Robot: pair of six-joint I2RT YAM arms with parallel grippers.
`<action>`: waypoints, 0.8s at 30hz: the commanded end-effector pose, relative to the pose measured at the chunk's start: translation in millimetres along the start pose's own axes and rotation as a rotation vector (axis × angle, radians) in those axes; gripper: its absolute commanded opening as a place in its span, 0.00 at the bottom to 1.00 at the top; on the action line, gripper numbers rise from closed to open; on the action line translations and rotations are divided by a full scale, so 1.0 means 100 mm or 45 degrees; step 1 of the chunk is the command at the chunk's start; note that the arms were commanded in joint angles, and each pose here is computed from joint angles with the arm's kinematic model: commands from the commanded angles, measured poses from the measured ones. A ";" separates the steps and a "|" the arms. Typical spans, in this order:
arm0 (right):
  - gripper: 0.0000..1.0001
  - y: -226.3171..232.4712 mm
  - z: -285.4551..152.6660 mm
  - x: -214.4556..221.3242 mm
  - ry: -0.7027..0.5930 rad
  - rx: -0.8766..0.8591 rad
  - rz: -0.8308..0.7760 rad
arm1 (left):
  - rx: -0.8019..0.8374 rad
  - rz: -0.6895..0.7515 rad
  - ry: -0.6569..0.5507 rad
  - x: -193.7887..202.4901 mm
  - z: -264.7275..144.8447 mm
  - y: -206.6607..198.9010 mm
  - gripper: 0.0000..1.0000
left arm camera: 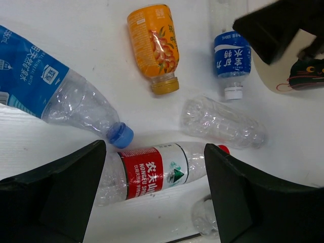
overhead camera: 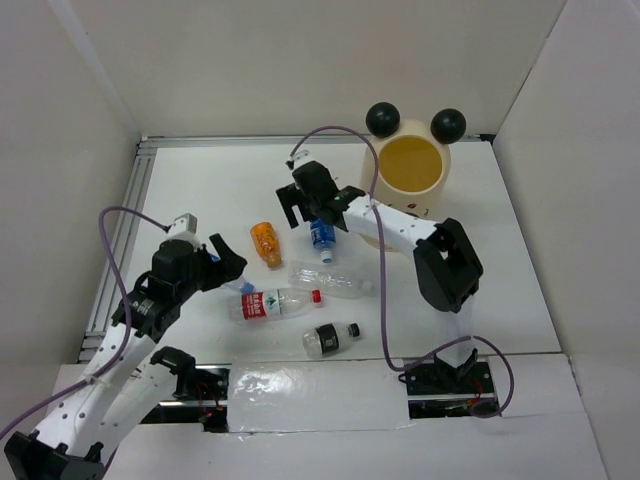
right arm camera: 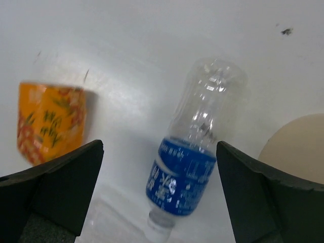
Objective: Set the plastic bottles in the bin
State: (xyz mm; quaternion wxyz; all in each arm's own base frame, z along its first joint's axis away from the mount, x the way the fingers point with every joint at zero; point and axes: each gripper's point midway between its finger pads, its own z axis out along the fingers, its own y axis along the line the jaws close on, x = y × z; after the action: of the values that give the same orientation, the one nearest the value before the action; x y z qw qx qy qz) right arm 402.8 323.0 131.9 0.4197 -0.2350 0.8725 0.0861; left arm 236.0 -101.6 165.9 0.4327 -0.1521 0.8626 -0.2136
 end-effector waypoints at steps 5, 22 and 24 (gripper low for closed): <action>0.99 -0.37 0.45 0.03 0.060 0.261 0.130 | -0.060 -0.068 -0.022 0.05 -0.14 0.11 0.91; 0.48 -0.14 0.69 0.16 0.176 -0.146 0.096 | -0.384 -0.542 0.076 0.45 -0.13 0.49 0.99; 0.44 0.05 0.31 -0.32 0.013 -0.316 -0.028 | -0.416 -0.627 0.056 0.45 -0.14 0.51 1.00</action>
State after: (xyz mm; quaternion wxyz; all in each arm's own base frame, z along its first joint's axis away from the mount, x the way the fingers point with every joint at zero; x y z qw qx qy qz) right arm 444.4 312.0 39.7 0.3171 -0.2180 0.9190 0.0858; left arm 198.0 -80.0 124.0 0.3365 -0.3478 0.8564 -0.1799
